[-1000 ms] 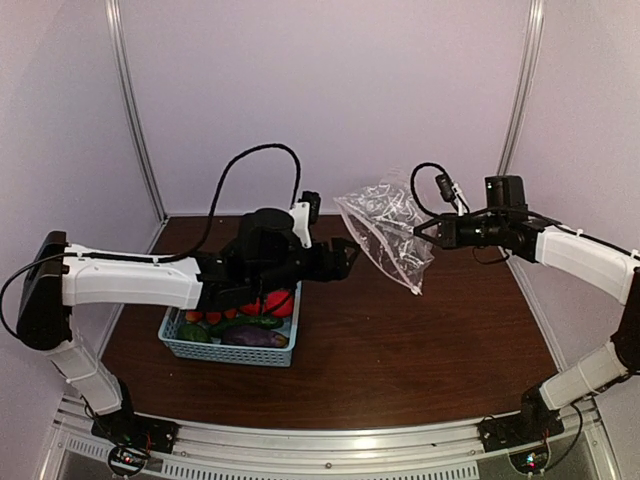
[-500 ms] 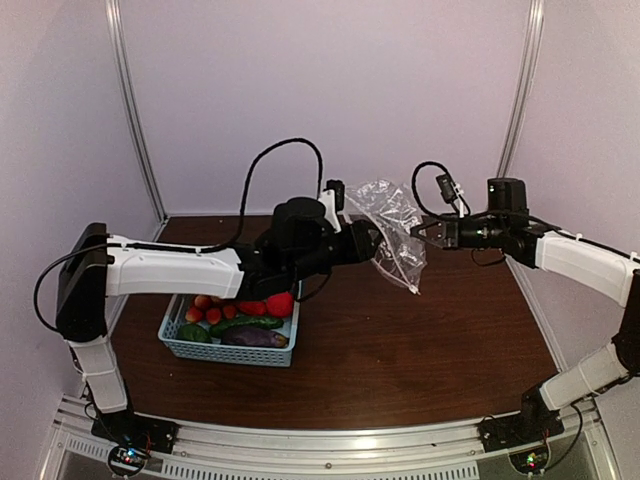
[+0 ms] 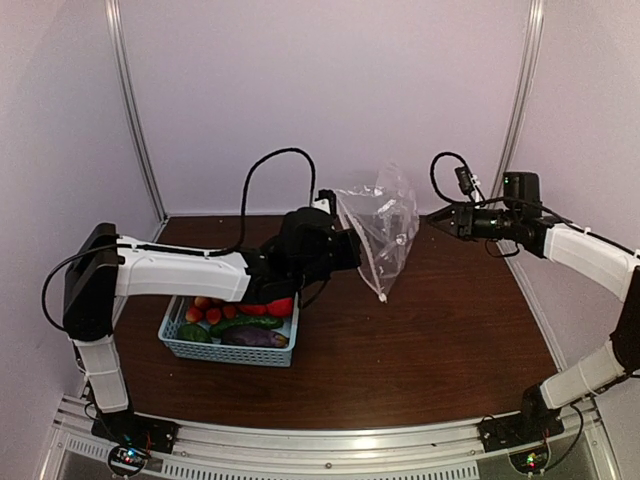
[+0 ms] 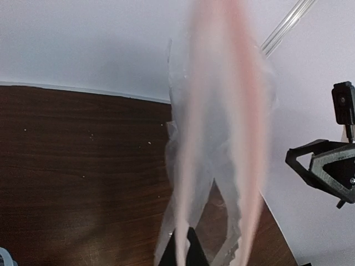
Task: Place the food in the zip-top bag and seal the zipper
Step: Pass from the right arm to the left, then open the zipper food storage bag at the center of the board.
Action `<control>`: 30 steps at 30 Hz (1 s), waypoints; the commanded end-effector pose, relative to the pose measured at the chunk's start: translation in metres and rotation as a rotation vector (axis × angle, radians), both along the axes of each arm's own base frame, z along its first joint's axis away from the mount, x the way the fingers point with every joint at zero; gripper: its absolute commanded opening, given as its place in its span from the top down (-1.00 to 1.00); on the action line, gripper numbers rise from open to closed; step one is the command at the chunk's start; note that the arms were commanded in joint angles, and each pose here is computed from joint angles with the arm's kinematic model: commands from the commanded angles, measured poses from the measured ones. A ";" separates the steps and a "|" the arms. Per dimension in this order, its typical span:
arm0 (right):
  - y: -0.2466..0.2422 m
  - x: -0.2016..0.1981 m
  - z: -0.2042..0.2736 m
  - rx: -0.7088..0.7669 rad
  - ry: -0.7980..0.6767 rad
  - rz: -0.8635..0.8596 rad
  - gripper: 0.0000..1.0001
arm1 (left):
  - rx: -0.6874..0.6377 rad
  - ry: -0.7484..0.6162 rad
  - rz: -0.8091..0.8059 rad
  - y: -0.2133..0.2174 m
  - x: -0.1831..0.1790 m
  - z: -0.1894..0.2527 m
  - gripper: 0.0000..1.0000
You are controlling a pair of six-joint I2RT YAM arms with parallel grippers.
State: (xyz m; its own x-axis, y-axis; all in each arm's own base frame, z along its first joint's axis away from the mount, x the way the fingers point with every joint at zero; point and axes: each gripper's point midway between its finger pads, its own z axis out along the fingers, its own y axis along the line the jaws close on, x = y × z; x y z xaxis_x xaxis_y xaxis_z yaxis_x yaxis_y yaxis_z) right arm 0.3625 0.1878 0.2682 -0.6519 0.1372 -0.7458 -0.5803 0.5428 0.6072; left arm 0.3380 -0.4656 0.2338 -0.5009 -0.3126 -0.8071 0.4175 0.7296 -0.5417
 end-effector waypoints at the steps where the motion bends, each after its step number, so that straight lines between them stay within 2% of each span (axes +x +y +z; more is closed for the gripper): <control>1: 0.002 -0.003 -0.004 -0.181 -0.052 -0.009 0.05 | -0.028 -0.041 0.054 0.008 0.005 0.023 1.00; 5: 0.018 -0.027 0.005 -0.343 -0.186 0.014 -0.03 | -0.059 -0.042 0.046 -0.001 0.005 0.027 1.00; 9: 0.040 -0.048 0.011 -0.381 -0.252 0.039 -0.15 | -0.134 -0.065 0.045 -0.009 0.000 0.043 1.00; 15: 0.066 -0.045 0.009 -0.430 -0.296 0.099 -0.16 | -0.208 -0.090 0.018 -0.024 -0.004 0.066 1.00; 18: 0.074 -0.035 0.018 -0.482 -0.333 0.067 -0.15 | -0.229 -0.097 0.006 -0.028 -0.007 0.073 1.00; 27: 0.067 -0.006 0.027 -0.500 -0.342 -0.084 0.35 | -0.219 -0.084 -0.035 -0.034 -0.013 0.071 1.00; 30: 0.064 0.000 0.030 -0.516 -0.376 -0.109 0.68 | -0.211 -0.069 -0.047 -0.035 -0.016 0.064 1.00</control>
State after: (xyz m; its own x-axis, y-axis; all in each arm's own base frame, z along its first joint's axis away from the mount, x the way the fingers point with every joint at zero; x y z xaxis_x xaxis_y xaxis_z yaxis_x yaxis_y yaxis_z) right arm 0.3451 0.2590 0.2829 -0.3884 -0.2653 -0.8825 -0.6779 0.7310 0.0786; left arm 0.3271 -0.4917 0.2980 -0.4479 -0.4528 -0.7709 0.4725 0.6121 -0.6341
